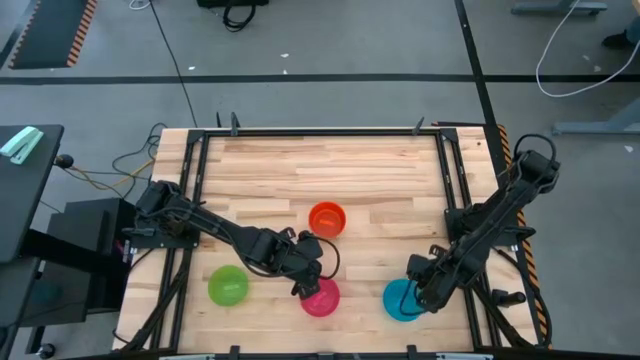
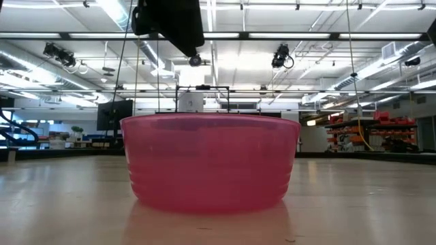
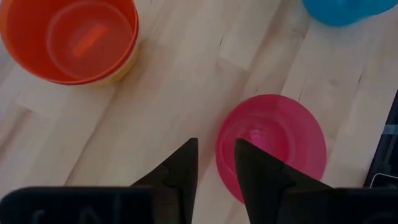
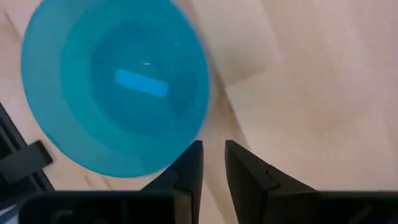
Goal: Nest bowls inside each other
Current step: Stack the blue bowl onto the orange bowl
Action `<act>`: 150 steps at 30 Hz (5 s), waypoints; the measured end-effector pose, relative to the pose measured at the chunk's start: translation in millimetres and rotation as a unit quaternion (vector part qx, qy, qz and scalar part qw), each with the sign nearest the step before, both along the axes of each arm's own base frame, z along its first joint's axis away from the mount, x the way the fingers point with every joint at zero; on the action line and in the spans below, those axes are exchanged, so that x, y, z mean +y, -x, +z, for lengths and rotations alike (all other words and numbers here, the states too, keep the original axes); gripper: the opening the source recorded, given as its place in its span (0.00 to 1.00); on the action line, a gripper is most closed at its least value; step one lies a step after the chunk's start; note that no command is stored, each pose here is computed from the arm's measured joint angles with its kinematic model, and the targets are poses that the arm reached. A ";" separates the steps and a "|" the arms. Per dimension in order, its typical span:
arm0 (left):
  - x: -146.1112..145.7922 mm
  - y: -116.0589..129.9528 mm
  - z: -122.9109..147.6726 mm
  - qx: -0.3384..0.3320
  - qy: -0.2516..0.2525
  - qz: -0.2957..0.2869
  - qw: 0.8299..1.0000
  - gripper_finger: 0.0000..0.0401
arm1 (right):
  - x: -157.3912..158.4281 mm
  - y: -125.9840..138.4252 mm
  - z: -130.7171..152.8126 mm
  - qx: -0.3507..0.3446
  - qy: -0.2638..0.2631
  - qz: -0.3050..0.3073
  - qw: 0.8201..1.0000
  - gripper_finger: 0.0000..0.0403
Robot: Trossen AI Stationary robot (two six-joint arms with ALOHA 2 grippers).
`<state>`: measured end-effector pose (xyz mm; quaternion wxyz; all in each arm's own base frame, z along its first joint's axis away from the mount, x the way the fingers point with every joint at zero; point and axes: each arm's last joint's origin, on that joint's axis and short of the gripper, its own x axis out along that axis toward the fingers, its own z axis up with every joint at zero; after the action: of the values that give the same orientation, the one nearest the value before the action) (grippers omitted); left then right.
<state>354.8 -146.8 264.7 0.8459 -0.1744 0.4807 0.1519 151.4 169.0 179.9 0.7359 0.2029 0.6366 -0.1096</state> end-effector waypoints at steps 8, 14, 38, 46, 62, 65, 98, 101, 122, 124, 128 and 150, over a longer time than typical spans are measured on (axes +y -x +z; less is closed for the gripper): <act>0.1 0.0 0.1 -0.002 -0.003 0.004 1.000 0.28 | 11.8 -10.1 -6.5 -0.030 -0.029 0.033 0.999 0.19; 0.0 0.0 0.1 -0.002 -0.005 0.001 1.000 0.29 | 12.1 -10.4 -7.8 -0.027 -0.028 0.029 0.999 0.19; 0.1 0.1 0.1 -0.001 -0.009 -0.004 1.000 0.28 | 18.2 -18.3 -23.7 -0.018 -0.023 0.028 0.999 0.19; 0.1 0.0 0.1 -0.001 -0.009 -0.004 1.000 0.29 | 15.8 -23.0 -32.0 -0.008 -0.006 0.031 0.999 0.19; 0.6 -0.1 0.2 -0.005 -0.016 0.001 1.000 0.27 | 5.8 -33.4 -31.8 -0.019 0.010 0.077 0.997 0.03; 0.6 0.0 0.2 -0.004 -0.017 0.001 1.000 0.27 | 1.9 -37.2 -31.6 -0.021 0.012 0.085 0.996 0.01; -7.4 34.2 -7.6 0.114 -0.066 0.044 0.990 0.27 | -151.1 -156.0 102.3 -0.189 0.090 0.135 0.968 0.00; -3.3 42.2 -8.4 0.149 -0.078 0.074 0.983 0.27 | -171.8 -159.8 114.3 -0.210 0.078 0.115 0.968 0.00; -22.6 74.9 -1.0 0.190 -0.091 0.104 0.972 0.12 | -241.5 -208.4 80.6 -0.198 0.013 0.082 0.977 0.00; -26.4 81.7 4.7 0.177 -0.092 0.110 0.974 0.10 | -242.3 -219.2 75.5 -0.190 0.011 0.088 0.978 0.00; -36.4 94.6 15.0 0.137 -0.093 0.116 0.979 0.06 | -242.9 -235.3 61.1 -0.164 0.006 0.101 0.981 0.00; -53.6 116.7 -3.8 0.097 -0.085 0.175 0.976 0.13 | -252.5 -242.2 17.9 -0.061 0.060 0.093 0.992 0.00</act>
<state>238.1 -200.4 260.8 0.7672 -0.1673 0.5078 0.3543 393.6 -83.5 197.8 0.7916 0.1046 0.5984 -0.0665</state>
